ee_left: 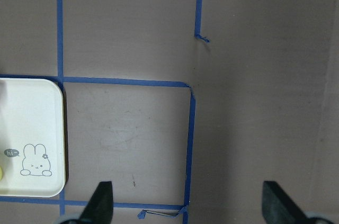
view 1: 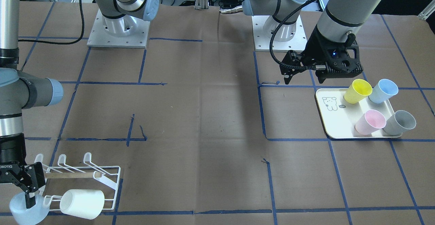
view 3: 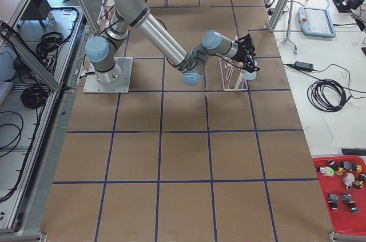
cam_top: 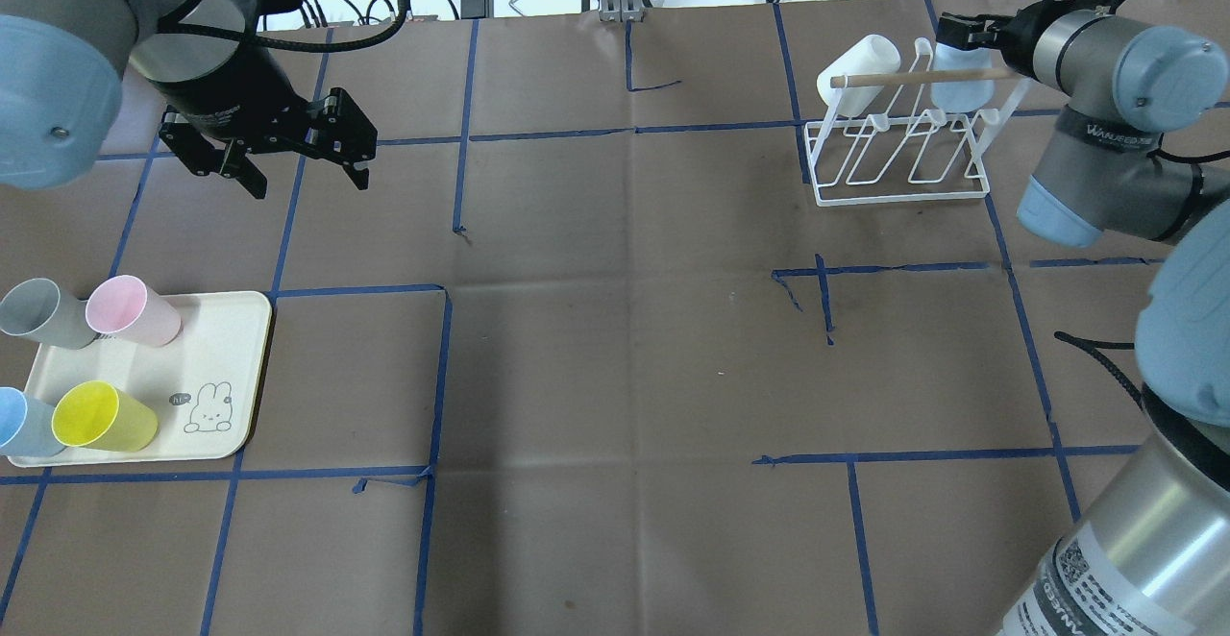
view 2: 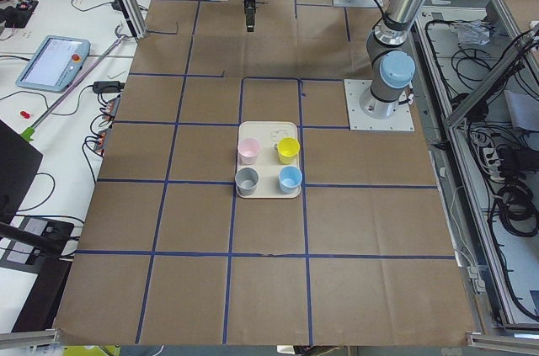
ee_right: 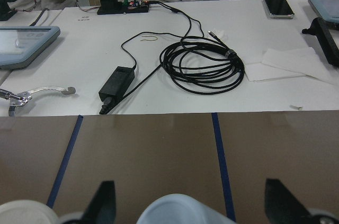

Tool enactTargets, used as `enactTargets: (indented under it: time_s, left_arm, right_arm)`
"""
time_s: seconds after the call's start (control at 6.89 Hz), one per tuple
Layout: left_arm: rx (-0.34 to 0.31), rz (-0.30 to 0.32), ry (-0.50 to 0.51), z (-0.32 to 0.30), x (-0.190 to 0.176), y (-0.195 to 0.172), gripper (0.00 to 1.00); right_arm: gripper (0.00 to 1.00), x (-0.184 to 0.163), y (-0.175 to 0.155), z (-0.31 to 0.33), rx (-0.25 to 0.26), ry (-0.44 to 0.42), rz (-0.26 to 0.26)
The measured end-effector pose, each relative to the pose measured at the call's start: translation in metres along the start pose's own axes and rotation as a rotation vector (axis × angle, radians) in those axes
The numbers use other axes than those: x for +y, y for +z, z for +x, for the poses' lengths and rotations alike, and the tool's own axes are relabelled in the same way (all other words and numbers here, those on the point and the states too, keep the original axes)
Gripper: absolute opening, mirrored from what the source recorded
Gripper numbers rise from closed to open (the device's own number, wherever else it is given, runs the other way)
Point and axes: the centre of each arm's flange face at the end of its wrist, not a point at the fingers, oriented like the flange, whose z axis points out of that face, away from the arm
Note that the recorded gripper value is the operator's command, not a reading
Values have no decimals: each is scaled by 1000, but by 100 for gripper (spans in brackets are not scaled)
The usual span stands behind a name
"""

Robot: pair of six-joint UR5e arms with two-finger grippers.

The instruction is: Transfer IKEA cup to right arm and place on rack

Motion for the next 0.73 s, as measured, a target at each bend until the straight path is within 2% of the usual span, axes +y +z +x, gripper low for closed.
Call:
enactTargets:
  time_s: [0.29,0.58,0.73]
  left_arm:
    - [0,0,0,0,1,0,99]
    - [0,-1,0,0,1,1,99]
    - [-1,-3,1,0,1,1,99]
  right_arm:
    - [100,-26,-24,-5,7,-18,47]
    - [100,-73,-76,-26,11,-64,146]
    - [100,-88,-100,-45,-3,-83,170]
